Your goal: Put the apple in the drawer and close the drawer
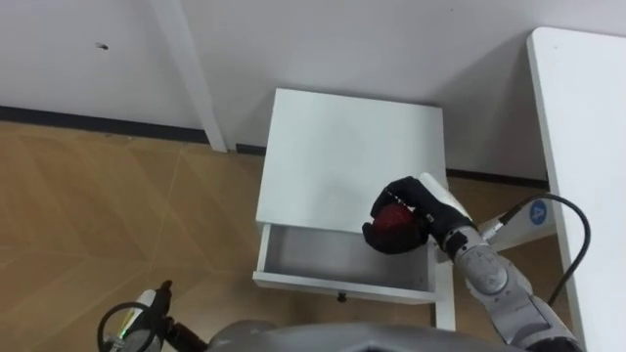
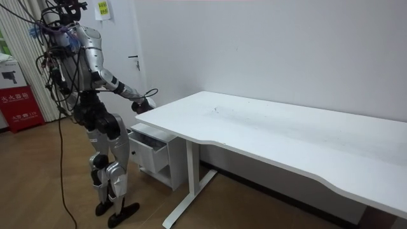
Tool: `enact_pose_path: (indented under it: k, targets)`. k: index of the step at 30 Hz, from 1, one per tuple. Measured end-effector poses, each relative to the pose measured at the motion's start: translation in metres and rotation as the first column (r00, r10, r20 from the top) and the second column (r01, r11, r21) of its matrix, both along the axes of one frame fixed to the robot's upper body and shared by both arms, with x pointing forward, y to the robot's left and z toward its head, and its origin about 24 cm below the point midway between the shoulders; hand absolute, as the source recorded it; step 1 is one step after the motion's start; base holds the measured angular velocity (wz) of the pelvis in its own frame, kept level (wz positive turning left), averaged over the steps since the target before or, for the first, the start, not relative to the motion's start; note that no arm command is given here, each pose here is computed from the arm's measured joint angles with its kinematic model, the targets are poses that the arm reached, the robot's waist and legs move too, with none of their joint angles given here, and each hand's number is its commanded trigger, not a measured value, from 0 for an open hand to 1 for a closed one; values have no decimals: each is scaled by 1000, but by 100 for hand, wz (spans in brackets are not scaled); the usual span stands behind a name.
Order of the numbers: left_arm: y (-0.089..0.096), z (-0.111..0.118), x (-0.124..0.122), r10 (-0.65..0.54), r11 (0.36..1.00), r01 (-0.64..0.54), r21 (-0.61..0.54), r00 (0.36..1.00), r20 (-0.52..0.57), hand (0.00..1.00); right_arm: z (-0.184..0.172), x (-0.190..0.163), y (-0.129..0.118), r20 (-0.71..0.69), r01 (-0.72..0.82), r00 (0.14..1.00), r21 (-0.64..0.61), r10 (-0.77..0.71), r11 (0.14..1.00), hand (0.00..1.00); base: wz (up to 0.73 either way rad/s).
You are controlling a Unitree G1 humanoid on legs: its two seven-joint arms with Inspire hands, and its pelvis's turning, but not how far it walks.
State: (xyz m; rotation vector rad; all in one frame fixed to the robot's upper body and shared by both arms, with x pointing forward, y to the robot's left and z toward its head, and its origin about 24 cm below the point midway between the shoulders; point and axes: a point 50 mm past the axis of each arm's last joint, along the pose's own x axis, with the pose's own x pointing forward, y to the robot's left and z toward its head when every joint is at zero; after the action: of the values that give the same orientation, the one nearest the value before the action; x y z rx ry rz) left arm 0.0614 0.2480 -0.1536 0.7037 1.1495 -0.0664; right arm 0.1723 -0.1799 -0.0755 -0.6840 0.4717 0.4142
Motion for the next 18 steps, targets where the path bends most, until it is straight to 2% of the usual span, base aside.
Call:
enact_pose_path:
  k: [5,6,7,8,18]
  targets:
    - [-1,0,-1,-9,1000,9,-10,1000,-10,0,-1,-1,2,-5,-9,1000,4,9,1000,100,1]
    - [-1,-1,-1,-12,1000,11,-13,1000,-12,0,-1,-1,2,-6,-10,1000,5,10,1000,92,0]
    - [-1,-1,-1,-14,1000,13,-16,1000,-15,0,-1,-1,2,-7,-11,1000,6,11,1000,7,0]
    - [-1,-1,-1,-22,1000,21,-17,1000,-17,0,-1,-1,3,-11,-14,1000,7,14,1000,0,4]
    - [-2,0,2,-37,999,37,-20,999,0,0,-7,-6,3,-36,-47,998,-31,46,998,0,2]
